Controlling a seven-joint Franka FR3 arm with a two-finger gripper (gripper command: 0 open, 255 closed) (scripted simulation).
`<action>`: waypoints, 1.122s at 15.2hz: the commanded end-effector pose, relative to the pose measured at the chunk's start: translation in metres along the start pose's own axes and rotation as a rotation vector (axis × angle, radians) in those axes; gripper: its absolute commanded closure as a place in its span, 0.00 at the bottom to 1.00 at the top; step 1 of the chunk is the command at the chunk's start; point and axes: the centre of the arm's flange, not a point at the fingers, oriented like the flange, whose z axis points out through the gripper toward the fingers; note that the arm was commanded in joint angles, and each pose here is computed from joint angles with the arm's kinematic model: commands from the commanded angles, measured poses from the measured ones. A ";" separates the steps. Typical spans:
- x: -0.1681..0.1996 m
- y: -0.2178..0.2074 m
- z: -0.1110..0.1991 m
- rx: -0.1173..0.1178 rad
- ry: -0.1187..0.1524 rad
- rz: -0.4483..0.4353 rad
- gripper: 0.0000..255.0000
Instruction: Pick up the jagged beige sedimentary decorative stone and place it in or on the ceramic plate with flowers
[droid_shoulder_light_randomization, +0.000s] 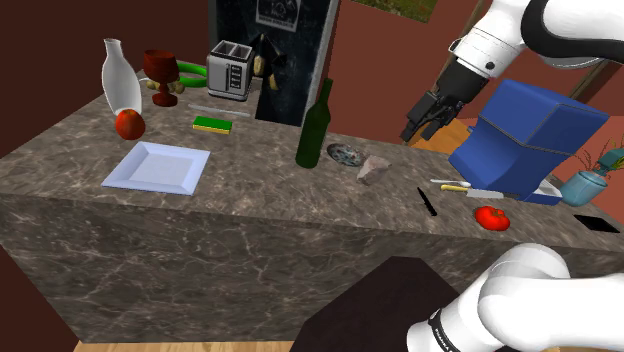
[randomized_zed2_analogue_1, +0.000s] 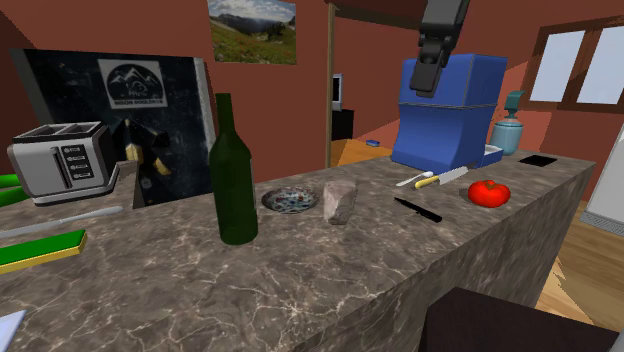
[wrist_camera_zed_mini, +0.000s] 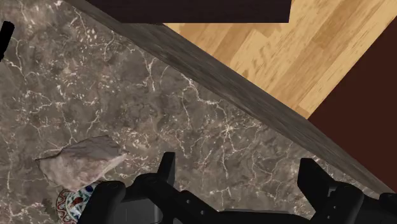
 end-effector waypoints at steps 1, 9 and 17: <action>0.000 0.000 0.000 0.000 0.000 0.000 0.00; 0.070 0.022 0.074 -0.085 -0.006 0.370 0.00; 0.125 0.074 0.146 -0.170 -0.011 0.740 0.00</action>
